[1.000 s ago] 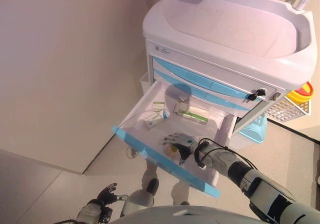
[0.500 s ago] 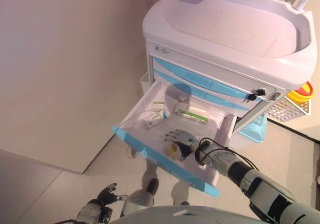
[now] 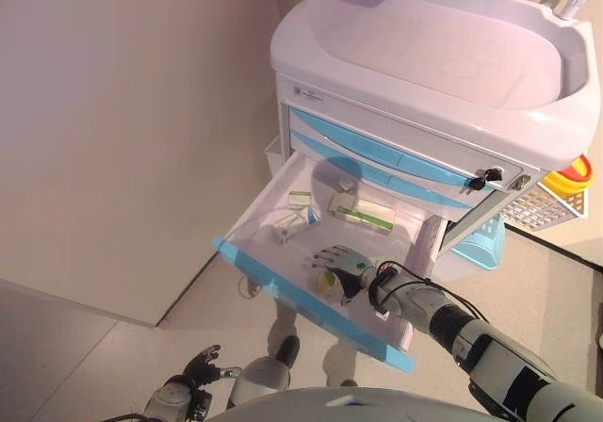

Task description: Open the drawer and pick up the medicine

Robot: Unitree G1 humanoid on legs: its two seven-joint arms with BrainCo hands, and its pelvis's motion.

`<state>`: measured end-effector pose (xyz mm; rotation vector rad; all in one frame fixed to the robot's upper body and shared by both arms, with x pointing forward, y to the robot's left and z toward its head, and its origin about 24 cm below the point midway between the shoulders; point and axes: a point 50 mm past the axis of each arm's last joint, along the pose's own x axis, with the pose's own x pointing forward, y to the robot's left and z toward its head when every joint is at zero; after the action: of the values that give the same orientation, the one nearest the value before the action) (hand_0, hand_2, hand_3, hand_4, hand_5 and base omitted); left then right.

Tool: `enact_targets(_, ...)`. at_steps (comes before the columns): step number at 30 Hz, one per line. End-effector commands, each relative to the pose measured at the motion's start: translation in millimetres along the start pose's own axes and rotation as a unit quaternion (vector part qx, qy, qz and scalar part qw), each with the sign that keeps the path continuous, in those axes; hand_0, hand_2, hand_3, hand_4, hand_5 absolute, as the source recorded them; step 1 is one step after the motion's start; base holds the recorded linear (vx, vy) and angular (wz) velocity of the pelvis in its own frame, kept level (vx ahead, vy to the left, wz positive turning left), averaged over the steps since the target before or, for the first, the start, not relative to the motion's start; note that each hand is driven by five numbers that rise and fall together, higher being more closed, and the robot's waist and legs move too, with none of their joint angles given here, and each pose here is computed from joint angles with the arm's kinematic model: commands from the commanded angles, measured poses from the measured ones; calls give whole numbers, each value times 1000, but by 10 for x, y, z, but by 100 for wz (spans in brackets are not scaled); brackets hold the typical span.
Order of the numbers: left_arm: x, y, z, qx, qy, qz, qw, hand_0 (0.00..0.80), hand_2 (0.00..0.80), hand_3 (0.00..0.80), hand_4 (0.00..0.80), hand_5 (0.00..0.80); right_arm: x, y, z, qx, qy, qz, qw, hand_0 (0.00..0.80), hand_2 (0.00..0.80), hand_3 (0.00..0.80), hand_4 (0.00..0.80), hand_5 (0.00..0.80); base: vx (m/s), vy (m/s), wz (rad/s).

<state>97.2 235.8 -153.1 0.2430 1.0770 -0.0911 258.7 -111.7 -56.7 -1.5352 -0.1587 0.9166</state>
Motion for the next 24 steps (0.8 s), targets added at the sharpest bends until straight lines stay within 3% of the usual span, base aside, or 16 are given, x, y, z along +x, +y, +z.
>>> enact_targets(1, 18, -28, 16, 47, 4, -13, 999, 0, 0, 0, 0, 0, 104, -153, 110, -15, -26, -30, 999, 0, 0, 0, 0, 0, 0, 0, 0)
enact_targets(24, 18, -58, 8, 51, 4, -17, 999, 0, 0, 0, 0, 0, 108, -97, 73, 1, 4, -36, 999, 0, 0, 0, 0, 0, 3, 2, 2)
